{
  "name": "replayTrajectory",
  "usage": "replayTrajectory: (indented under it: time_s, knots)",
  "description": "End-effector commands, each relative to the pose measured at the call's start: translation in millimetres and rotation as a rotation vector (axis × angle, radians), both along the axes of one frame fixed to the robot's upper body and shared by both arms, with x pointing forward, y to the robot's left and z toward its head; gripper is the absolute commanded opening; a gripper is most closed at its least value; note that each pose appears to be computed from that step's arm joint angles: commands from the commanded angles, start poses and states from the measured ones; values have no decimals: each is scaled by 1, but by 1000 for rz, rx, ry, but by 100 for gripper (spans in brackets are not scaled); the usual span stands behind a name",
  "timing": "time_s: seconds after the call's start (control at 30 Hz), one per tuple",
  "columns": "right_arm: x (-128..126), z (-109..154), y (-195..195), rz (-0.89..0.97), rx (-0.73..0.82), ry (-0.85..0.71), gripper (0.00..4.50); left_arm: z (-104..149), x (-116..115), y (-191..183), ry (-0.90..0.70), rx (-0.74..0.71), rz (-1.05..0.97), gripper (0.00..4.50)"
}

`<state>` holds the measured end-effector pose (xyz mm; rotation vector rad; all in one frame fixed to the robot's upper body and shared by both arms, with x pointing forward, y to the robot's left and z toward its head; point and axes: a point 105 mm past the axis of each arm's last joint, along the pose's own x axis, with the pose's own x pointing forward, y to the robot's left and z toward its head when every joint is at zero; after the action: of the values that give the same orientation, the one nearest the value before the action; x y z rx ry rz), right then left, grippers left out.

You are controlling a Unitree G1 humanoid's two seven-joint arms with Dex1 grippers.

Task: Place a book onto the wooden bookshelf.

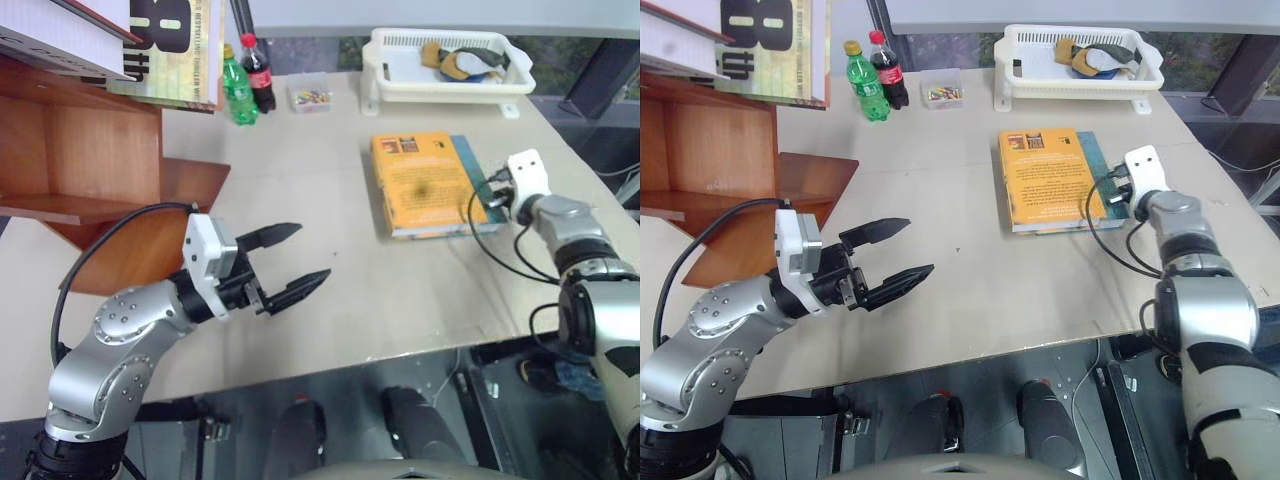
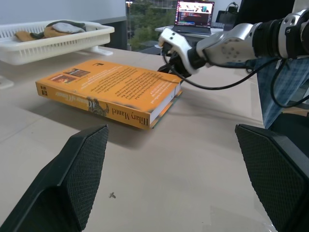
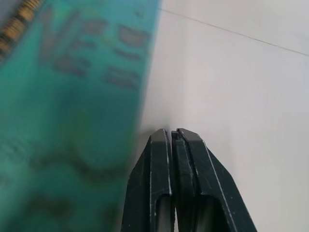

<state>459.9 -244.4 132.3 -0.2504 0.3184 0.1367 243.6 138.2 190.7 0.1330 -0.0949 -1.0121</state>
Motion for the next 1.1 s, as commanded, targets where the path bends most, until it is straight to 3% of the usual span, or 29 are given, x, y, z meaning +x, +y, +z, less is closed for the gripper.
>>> replayTrajectory:
  time_s: [0.03, 0.2, 0.43, 0.77, 0.93, 1.1]
  knots:
    - [11, 34, 9, -24, 109, -90, 18, 9, -5, 1, -54, 3, 8, 450]
    - [12, 39, 24, 51, 135, -74, 18, 10, -8, 3, -58, 5, 25, 450]
    - [5, 20, 42, 206, 91, 12, 18, 10, -9, 5, -58, 7, 40, 450]
    - [15, 49, 14, -19, 87, -130, 18, 10, -10, 6, -56, 4, 50, 450]
    - [17, 46, 15, -70, 36, -129, 18, 10, -9, 5, -60, 3, 54, 450]
    - [17, 29, 37, 11, 40, -66, 18, 11, -10, 6, -68, 9, 64, 450]
